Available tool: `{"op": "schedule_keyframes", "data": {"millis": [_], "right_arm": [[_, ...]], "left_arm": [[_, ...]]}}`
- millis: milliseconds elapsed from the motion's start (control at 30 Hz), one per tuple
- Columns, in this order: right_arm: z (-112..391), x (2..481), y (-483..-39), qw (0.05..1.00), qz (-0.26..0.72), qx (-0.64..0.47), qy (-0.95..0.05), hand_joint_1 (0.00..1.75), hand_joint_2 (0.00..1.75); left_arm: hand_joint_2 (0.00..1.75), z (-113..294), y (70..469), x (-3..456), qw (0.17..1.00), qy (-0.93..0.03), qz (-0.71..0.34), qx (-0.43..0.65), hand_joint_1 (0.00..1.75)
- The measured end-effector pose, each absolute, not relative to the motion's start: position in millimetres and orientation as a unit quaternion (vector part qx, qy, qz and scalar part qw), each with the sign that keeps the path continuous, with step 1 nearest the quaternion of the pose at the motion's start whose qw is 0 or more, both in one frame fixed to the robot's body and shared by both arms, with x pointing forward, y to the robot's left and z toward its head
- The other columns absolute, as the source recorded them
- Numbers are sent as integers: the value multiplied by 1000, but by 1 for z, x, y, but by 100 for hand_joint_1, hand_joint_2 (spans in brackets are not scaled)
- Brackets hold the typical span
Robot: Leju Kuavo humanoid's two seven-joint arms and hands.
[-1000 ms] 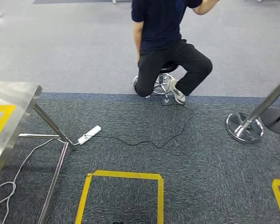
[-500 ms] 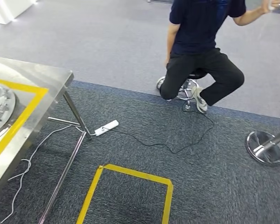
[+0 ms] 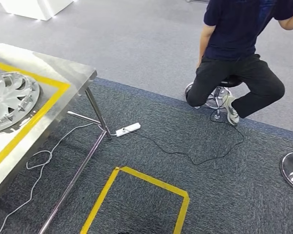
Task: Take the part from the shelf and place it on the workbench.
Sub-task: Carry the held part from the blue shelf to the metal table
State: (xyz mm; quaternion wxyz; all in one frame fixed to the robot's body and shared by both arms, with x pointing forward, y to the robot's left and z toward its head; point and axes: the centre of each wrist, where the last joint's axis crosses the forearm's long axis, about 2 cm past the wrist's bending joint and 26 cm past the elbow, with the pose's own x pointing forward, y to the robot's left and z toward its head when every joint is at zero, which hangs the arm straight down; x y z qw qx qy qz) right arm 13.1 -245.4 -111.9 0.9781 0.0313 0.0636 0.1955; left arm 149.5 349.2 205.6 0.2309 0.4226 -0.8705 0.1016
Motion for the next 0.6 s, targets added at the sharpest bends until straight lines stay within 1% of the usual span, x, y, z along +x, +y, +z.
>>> {"op": "schedule_keyframes", "data": {"millis": [600], "right_arm": [[-112,13,-245,978,196,35,64,0,0]], "left_arm": [[175,205,349,152,233,-871,102,421,175]]}}
